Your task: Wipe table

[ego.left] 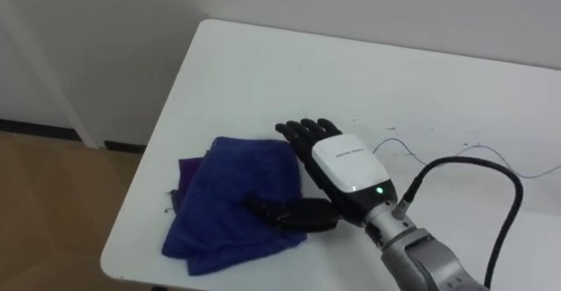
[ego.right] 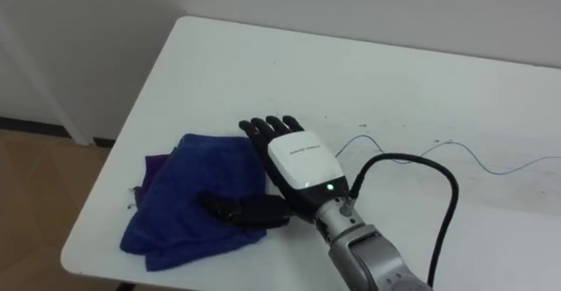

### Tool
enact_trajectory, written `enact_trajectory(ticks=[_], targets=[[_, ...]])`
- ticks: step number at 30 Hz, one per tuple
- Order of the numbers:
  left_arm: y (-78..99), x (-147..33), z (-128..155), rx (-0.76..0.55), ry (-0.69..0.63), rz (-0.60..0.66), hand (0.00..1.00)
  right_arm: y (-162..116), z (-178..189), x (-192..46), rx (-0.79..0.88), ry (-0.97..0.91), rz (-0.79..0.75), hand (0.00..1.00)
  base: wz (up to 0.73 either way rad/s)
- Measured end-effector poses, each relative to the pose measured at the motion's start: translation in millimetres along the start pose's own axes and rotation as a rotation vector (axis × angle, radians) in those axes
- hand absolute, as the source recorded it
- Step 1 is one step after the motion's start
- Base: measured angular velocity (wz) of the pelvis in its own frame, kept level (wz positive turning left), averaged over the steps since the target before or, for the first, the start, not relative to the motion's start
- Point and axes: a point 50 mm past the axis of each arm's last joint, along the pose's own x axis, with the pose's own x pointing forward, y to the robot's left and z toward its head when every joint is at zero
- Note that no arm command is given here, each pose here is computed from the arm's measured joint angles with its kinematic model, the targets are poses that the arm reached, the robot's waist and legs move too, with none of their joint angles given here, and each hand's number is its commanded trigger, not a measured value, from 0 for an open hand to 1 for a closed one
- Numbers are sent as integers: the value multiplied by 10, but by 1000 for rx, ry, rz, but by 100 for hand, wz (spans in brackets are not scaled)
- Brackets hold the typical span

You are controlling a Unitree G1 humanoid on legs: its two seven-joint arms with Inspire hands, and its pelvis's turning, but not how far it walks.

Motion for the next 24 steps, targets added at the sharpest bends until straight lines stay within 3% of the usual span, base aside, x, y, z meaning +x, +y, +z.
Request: enact_trajectory(ticks=[8,17,24], targets=[[-9,-1,-16,22,7,-2,0,253,-98,-96,-103,39,98,0,4],[-13,-13,-55,62,15,32,0,254,-38,-115,-158,11,10,0,5],[-49,-19,-103,62,40,20,0,85,139,-22,-111,-34,-112,0,0]])
